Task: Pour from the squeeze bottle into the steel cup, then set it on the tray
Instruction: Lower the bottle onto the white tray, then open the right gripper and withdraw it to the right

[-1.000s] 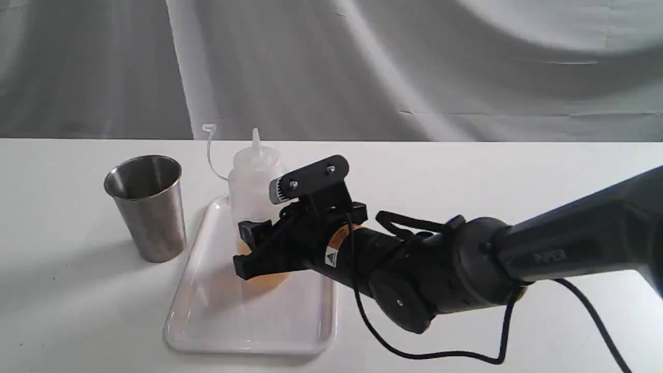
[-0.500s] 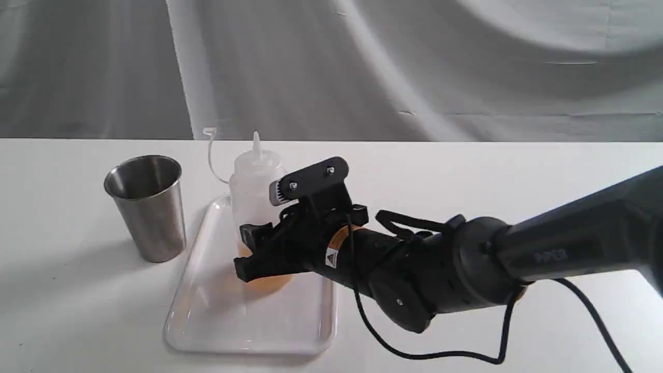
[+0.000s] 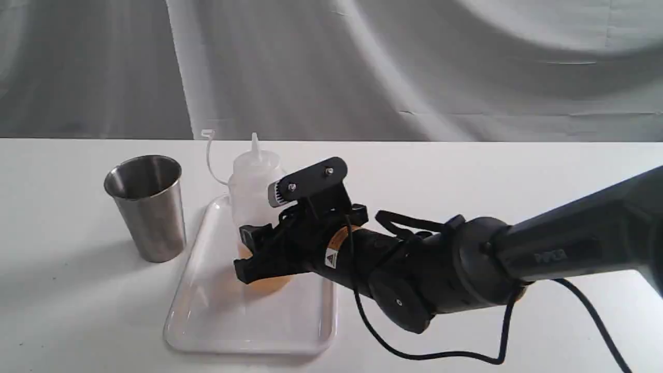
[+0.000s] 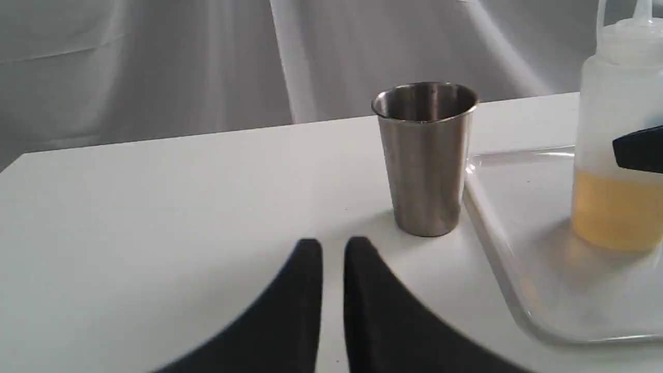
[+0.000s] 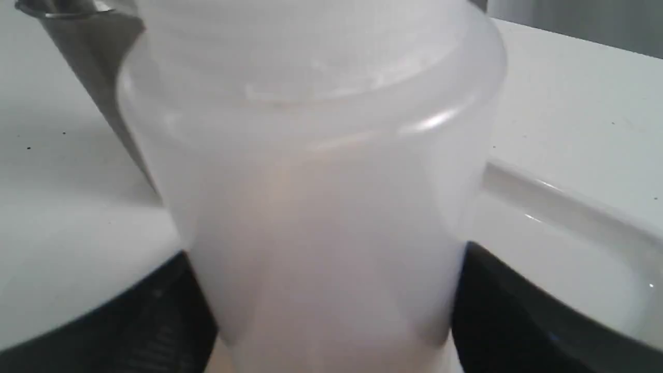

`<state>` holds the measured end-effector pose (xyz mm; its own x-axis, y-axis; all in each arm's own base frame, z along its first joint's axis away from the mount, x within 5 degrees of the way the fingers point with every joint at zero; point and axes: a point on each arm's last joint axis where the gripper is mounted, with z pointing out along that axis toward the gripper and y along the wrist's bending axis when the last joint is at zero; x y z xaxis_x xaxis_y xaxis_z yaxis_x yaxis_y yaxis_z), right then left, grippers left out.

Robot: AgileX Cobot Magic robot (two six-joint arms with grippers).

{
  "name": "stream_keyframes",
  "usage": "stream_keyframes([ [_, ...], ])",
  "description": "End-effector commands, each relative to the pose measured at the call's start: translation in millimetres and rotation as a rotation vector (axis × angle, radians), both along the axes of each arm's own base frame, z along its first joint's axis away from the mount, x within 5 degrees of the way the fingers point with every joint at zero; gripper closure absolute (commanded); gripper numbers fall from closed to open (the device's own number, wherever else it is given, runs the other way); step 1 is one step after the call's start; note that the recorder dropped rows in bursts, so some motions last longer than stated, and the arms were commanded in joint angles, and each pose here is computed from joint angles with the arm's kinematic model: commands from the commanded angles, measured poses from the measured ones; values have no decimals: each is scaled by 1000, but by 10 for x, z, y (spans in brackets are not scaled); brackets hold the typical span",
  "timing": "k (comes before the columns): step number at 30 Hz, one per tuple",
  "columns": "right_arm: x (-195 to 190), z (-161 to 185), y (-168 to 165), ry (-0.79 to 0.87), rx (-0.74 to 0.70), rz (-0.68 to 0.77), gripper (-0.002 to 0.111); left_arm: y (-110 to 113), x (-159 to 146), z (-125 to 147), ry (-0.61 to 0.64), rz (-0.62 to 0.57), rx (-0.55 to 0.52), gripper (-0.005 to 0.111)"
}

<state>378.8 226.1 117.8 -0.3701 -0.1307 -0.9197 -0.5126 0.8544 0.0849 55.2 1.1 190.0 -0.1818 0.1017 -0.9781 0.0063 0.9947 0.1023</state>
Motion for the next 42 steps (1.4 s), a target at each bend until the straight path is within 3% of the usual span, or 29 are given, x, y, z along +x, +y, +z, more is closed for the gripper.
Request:
stream_keyframes([
  [1, 7, 69, -2, -41, -19, 13, 38, 0, -1, -6, -8, -1, 1, 98],
  [4, 7, 69, -2, -57, -44, 25, 21, 0, -1, -6, -8, -1, 1, 98],
  [9, 5, 74, -4, -52, -47, 25, 10, 0, -1, -6, -8, -1, 1, 98],
  [15, -20, 251, -20, -43, -62, 27, 9, 0, -1, -6, -8, -1, 1, 98],
  [25, -249, 823, -139, -139, -39, 49, 9, 0, -1, -6, -8, -1, 1, 98],
  [36, -1036, 1636, -586, -282, 57, 47, 9, 0, -1, -6, -8, -1, 1, 98],
  [42, -1630, 1880, -932, -337, 165, 29, 10, 0, -1, -6, -8, -1, 1, 98],
])
